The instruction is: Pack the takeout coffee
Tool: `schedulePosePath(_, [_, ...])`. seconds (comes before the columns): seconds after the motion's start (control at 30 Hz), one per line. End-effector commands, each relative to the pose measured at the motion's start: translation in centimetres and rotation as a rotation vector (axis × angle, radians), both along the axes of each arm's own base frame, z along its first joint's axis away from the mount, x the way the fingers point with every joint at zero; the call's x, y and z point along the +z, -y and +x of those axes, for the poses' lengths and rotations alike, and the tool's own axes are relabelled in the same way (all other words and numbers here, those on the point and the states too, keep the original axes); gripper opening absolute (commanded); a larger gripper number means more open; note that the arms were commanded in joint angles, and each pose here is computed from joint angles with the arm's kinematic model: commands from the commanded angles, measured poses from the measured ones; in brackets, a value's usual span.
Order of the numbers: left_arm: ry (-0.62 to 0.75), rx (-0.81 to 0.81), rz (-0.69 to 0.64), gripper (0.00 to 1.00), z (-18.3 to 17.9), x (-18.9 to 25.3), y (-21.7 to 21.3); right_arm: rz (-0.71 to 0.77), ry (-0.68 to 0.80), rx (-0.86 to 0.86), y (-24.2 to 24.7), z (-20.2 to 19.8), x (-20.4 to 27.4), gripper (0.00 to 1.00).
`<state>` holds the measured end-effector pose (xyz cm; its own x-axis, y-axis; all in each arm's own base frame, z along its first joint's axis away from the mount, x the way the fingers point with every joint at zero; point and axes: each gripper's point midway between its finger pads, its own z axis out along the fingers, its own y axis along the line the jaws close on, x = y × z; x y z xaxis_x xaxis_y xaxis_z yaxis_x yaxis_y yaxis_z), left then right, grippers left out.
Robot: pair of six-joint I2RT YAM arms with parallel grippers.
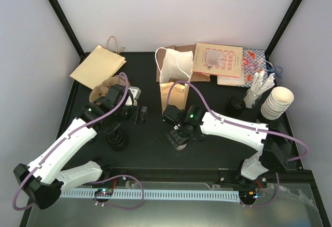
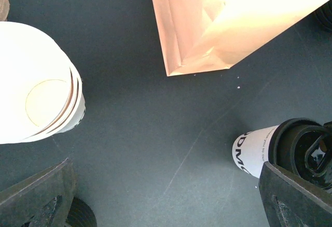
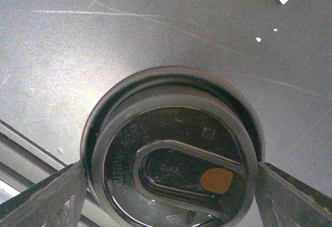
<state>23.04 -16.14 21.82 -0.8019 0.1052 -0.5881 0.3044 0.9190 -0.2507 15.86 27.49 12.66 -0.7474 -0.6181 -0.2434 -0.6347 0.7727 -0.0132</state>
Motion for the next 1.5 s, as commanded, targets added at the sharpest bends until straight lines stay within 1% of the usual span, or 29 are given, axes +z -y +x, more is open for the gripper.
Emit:
schedulePosePath(0.0, [0.029, 0.016, -0.027, 0.99, 0.5, 0.7, 0.0, -0.001, 0.028, -0.003, -0.4, 0.4, 0.6, 0.89])
schedulePosePath(0.13, [0.034, 0.022, -0.031, 0.99, 0.6, 0.6, 0.0, -0.002, 0.028, -0.001, -0.6, 0.5, 0.5, 0.82])
schedulePosePath(0.27, [0.048, 0.052, -0.026, 0.99, 0.9, 0.6, -0.5, -0.005, 0.039, -0.004, -0.5, 0.7, 0.7, 0.73])
schedulePosePath(0.4, [0.063, 0.083, -0.043, 0.99, 1.2, 0.9, -0.9, 0.008, 0.061, -0.011, -0.4, 0.9, 1.4, 0.73])
schedulePosePath(0.6, [0.138, 0.12, -0.131, 0.99, 1.9, 2.5, -1.0, 0.025, 0.097, -0.025, 0.1, 1.2, 2.7, 0.72])
schedulePosePath(0.87, [0.182, 0.089, -0.23, 0.99, 3.6, 4.0, 1.0, 0.039, 0.147, -0.056, 1.4, 1.7, 4.7, 0.7])
schedulePosePath(0.97, [0.219, 0.055, -0.288, 0.99, 4.5, 5.4, 2.4, 0.046, 0.152, -0.07, 2.1, 1.9, 5.1, 0.7])
schedulePosePath(1.2, [0.262, 0.054, -0.373, 0.99, 7.4, 8.6, 4.6, 0.04, 0.163, -0.099, 4.0, 2.3, 5.6, 0.7])
schedulePosePath(1.27, [0.269, 0.065, -0.376, 0.99, 8.4, 9.2, 5.1, 0.04, 0.172, -0.113, 4.8, 2.4, 5.9, 0.7])
schedulePosePath(1.4, [0.271, 0.091, -0.341, 0.98, 11.1, 9.9, 5.9, 0.04, 0.192, -0.147, 6.6, 2.6, 7.0, 0.7])
schedulePosePath(1.47, [0.233, 0.086, -0.302, 0.98, 12.5, 9.1, 6.8, 0.045, 0.204, -0.164, 7.4, 2.8, 7.7, 0.7])
